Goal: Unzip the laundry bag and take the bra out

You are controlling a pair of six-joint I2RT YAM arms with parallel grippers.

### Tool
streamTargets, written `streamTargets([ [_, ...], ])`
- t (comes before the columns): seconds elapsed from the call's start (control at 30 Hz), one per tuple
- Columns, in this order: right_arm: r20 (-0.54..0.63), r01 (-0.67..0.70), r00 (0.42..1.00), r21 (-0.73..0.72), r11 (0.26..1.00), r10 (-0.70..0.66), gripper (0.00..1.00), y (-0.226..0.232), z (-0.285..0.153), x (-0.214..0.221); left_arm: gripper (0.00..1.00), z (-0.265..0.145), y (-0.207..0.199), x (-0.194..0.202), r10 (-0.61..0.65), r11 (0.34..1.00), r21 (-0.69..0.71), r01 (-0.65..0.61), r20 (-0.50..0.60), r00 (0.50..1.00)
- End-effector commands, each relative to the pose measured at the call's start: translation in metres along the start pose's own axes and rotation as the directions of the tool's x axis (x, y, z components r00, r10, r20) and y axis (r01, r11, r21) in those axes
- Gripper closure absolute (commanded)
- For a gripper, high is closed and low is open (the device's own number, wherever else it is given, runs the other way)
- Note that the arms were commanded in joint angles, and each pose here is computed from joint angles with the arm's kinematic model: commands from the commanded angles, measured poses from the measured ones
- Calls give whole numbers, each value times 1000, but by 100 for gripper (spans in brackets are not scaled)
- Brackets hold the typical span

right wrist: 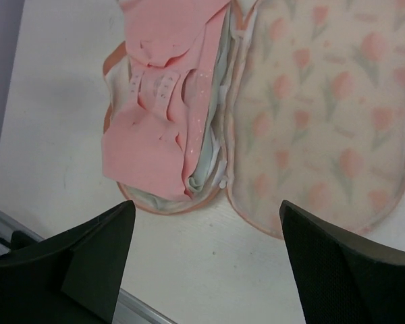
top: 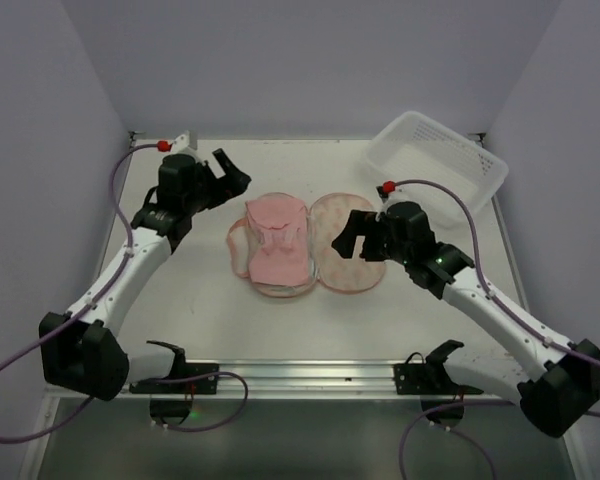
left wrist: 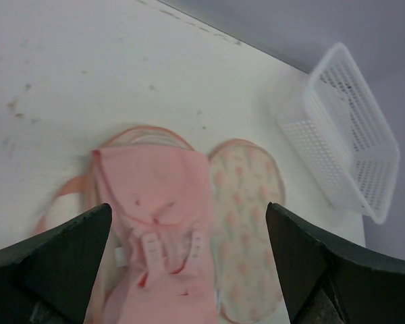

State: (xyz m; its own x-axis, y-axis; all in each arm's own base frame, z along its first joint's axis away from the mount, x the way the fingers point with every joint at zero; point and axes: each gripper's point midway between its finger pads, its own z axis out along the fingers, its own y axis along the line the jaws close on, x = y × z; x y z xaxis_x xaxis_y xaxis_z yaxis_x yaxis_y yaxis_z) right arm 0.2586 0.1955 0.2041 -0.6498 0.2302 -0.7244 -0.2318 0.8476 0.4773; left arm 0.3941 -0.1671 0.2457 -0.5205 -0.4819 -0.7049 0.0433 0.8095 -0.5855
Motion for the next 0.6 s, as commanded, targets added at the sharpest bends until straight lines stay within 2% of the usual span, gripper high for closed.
streamTargets([
  [0.0,-6,19,1000,-147,989,-20,11,47,23,-16,0,-44,45,-4,62,993,-103,-59,25,998],
  [0.07,-8,32,999,-149,988,-34,13,58,37,-24,0,-55,77,5,68,983,-170,-65,7,998],
  [0.1,-59,35,997,-128,991,-43,14,58,56,-10,0,-67,81,7,75,980,-185,-71,12,997],
  [0.27,-78,-44,996,-97,994,37,22,72,106,-11,0,-88,123,41,86,953,-289,-94,-38,996],
  [0.4,-113,-92,990,-30,995,88,26,72,143,0,0,-101,124,54,67,958,-277,-78,-51,996],
  [0.57,-178,-125,976,26,992,127,27,66,179,23,0,-105,112,54,55,971,-231,-65,-50,997],
])
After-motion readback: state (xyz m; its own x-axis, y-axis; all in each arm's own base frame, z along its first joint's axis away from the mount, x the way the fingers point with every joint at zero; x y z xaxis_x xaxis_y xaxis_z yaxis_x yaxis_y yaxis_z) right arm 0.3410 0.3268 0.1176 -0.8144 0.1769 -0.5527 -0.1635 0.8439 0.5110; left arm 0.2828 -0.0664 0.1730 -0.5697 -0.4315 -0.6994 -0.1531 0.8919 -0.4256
